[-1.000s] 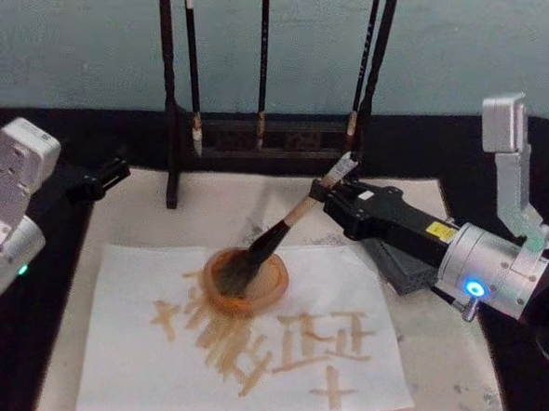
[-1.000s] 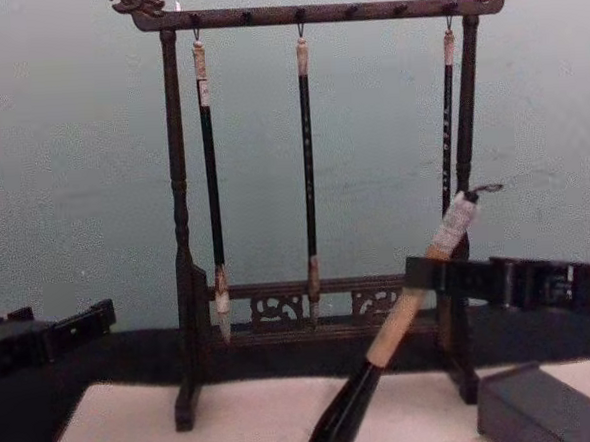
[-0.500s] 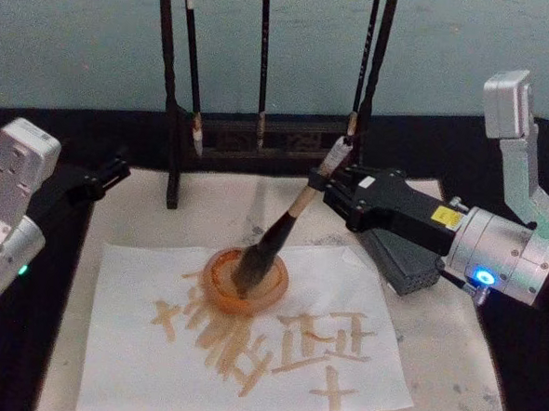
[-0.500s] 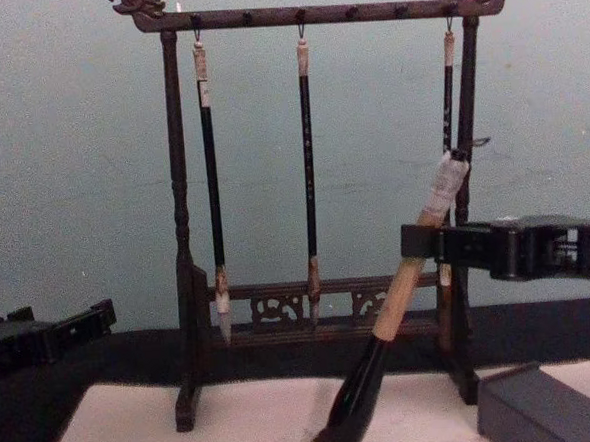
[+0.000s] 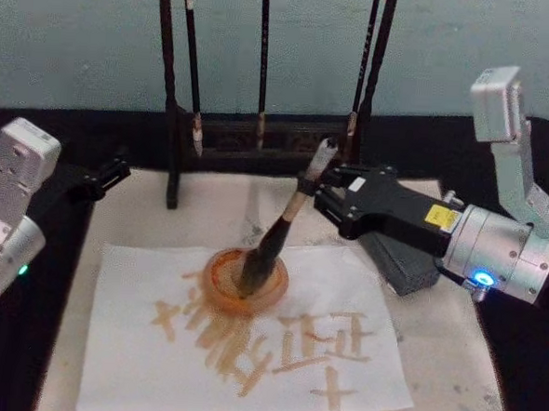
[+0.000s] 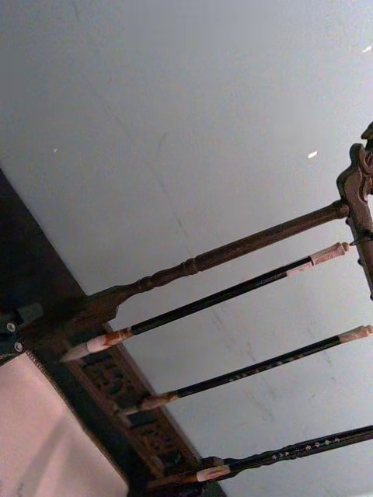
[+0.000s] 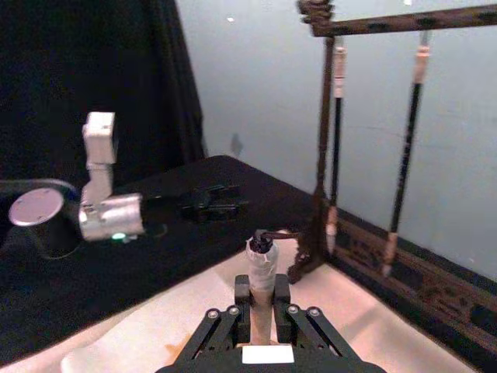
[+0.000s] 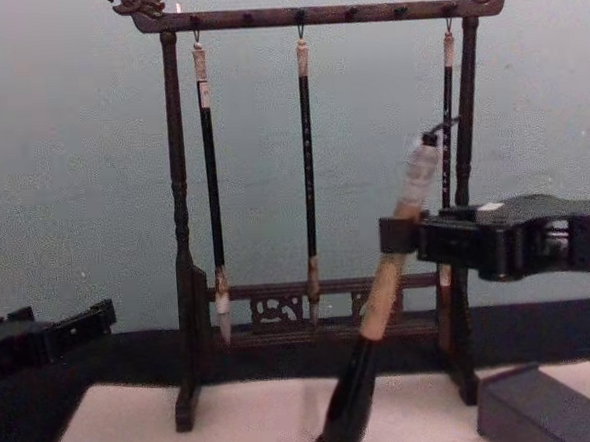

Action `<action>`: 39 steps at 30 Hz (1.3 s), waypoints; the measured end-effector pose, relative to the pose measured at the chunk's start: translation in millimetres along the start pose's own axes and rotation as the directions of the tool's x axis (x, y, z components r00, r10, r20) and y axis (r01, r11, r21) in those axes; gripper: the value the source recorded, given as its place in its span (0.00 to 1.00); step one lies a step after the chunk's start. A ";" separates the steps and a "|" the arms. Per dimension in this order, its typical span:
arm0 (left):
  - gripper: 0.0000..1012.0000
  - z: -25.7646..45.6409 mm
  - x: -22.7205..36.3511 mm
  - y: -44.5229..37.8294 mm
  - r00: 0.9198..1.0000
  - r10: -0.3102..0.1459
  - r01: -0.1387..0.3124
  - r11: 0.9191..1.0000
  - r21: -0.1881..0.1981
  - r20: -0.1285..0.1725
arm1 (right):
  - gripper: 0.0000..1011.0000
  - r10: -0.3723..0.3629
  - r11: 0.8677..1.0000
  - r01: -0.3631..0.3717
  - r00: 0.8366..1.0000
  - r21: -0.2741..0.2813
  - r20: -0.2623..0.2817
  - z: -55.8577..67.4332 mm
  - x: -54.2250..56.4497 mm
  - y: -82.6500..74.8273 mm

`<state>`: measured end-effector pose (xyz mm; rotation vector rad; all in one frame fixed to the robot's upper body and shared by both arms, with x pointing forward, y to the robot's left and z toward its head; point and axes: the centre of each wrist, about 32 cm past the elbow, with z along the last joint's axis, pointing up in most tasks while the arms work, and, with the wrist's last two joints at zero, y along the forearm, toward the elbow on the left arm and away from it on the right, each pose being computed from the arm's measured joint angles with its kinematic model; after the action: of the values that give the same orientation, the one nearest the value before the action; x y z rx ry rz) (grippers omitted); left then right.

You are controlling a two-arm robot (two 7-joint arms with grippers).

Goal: Pick up the brush from the inkstone, write on the paper, then place the brush back to its original position.

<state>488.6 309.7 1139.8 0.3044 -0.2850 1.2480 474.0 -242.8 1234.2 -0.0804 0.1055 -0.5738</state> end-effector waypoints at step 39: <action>0.99 0.0 0.0 0.0 1.000 0.000 0.000 1.000 0.000 0.000 | 0.18 0.123 0.991 -0.124 0.992 0.046 0.025 13.2 -21.5 -0.6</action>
<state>488.6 309.7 1139.8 0.3044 -0.2850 1.2480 457.3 -230.9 1249.0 -0.0336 0.0750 -0.4517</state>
